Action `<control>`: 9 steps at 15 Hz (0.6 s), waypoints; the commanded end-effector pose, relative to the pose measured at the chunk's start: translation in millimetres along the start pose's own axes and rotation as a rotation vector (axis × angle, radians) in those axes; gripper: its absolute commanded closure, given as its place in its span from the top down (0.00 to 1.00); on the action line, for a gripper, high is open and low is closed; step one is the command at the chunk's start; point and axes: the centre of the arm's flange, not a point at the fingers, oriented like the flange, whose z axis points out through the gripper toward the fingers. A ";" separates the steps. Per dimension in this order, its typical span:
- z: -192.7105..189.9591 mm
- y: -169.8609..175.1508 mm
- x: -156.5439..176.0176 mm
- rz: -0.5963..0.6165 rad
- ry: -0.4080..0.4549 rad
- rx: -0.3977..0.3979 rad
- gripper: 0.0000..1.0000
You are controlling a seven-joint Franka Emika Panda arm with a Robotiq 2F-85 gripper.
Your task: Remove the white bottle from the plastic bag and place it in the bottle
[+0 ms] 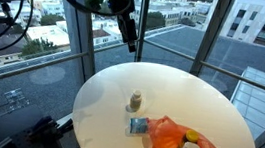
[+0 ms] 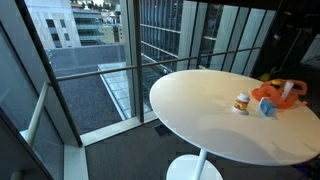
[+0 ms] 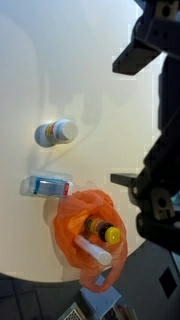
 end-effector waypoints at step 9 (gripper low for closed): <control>56.9 42.7 42.9 0.148 -0.032 -0.105 1.00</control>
